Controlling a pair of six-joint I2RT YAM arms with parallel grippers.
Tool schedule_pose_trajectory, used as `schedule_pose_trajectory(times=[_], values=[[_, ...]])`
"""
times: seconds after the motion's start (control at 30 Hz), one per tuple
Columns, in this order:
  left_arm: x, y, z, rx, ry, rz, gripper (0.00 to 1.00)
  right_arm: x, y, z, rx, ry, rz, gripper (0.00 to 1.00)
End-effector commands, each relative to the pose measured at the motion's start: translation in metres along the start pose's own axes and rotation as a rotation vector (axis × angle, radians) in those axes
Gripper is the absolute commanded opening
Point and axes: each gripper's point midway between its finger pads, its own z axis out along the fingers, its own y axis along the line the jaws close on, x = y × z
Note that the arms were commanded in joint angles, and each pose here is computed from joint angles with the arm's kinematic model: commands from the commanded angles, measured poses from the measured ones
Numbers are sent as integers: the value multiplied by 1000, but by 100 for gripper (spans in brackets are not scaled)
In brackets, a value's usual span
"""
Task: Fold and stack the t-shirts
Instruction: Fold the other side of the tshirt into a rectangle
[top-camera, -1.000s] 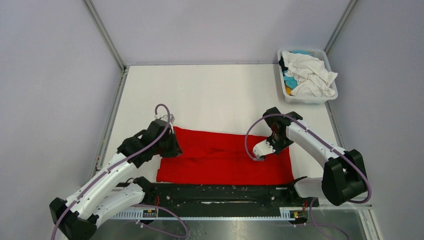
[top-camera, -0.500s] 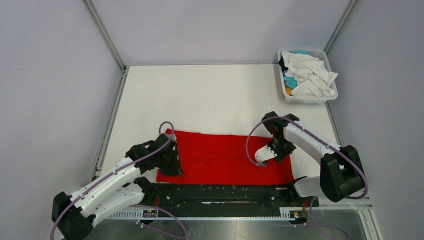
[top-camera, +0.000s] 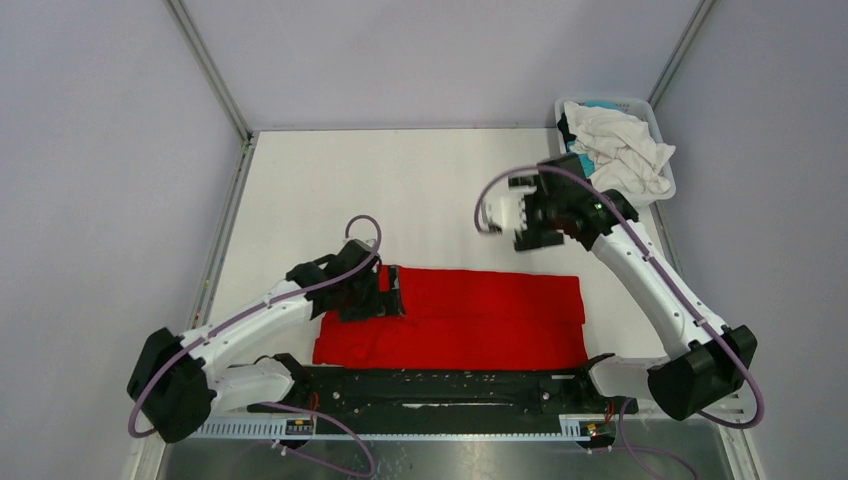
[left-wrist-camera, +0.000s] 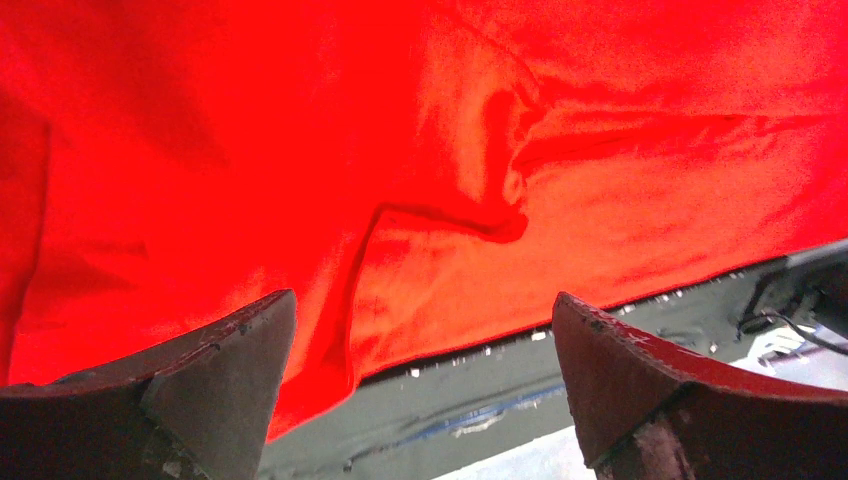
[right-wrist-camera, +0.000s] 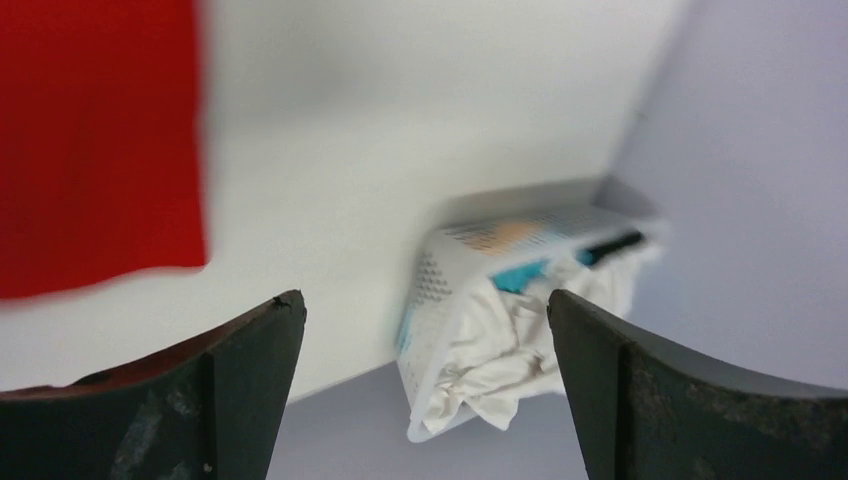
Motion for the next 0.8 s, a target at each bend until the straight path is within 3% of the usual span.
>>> schedule_pose_trajectory(times=[0.0,0.13,0.23,0.37,0.63,0.77], values=[[-26,-23,26,63,-59,69,99,-8,-132,-55,584,-187,726,99],[-16,-31,37,126,-15,102,99,36,-127,-69,889,-189,1426,99],[-3,-29,44,147,28,116,99,47,-82,-42,878,-193,1727,100],[16,-27,50,134,71,153,99,52,-28,-9,797,-150,1867,99],[39,-42,47,165,113,222,99,61,40,25,677,48,1893,100],[61,-65,35,223,154,313,99,57,58,39,606,78,1917,99]])
